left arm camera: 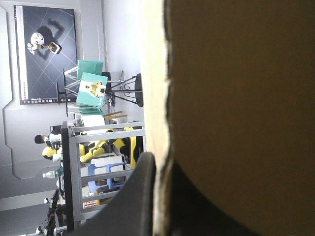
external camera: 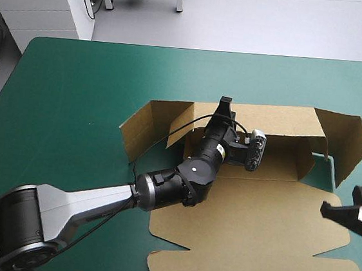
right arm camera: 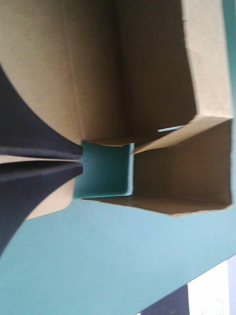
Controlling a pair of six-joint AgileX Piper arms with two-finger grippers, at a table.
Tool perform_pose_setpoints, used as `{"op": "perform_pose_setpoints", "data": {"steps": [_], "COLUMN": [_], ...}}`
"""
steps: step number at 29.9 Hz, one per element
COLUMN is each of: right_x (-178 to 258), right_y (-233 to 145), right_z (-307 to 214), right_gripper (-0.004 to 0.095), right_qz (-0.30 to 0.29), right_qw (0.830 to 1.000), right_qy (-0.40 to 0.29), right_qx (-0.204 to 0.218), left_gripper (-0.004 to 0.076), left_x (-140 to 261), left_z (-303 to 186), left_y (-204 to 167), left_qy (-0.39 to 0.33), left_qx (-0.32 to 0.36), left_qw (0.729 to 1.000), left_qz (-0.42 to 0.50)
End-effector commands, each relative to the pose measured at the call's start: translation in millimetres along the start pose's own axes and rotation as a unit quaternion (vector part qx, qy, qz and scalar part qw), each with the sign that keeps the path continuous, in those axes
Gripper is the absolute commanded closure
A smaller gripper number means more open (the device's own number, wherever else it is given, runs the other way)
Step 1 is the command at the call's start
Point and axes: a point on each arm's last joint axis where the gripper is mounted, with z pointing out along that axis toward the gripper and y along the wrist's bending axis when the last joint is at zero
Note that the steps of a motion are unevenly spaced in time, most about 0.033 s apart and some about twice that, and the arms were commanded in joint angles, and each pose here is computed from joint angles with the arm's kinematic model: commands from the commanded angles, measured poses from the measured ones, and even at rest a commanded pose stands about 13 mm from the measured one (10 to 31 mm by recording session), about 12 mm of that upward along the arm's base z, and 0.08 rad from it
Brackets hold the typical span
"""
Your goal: Fold the box
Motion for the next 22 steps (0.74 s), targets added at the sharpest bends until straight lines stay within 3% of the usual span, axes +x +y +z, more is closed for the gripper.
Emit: {"op": "perform_pose_setpoints", "data": {"steps": [1,11,17,22], "right_x": [-52,-144,-173,-177], "right_y": [0,0,-4,-10], "right_z": [12,96,147,191], "right_gripper": [0.0912,0.0927,0.0927,0.0927], "right_qz": [-0.001,-0.014,-0.014,-0.018], "right_qw": [0.998,1.000,1.000,0.997], "right_qy": [-0.062,-0.016,0.021,0.079], "right_qx": [0.003,0.004,0.007,-0.016], "left_gripper": [0.0731,0.0731,0.0731,0.0731], "left_x": [2,2,2,3], "left_z": [-17,-17,-17,-17], "left_y": [26,26,26,26], "left_qy": [0.000,-0.001,0.000,0.003], "left_qx": [-0.042,-0.042,-0.042,-0.042], "left_qw": [0.999,0.999,0.999,0.999], "left_qz": [-0.015,-0.016,-0.016,-0.016]}}
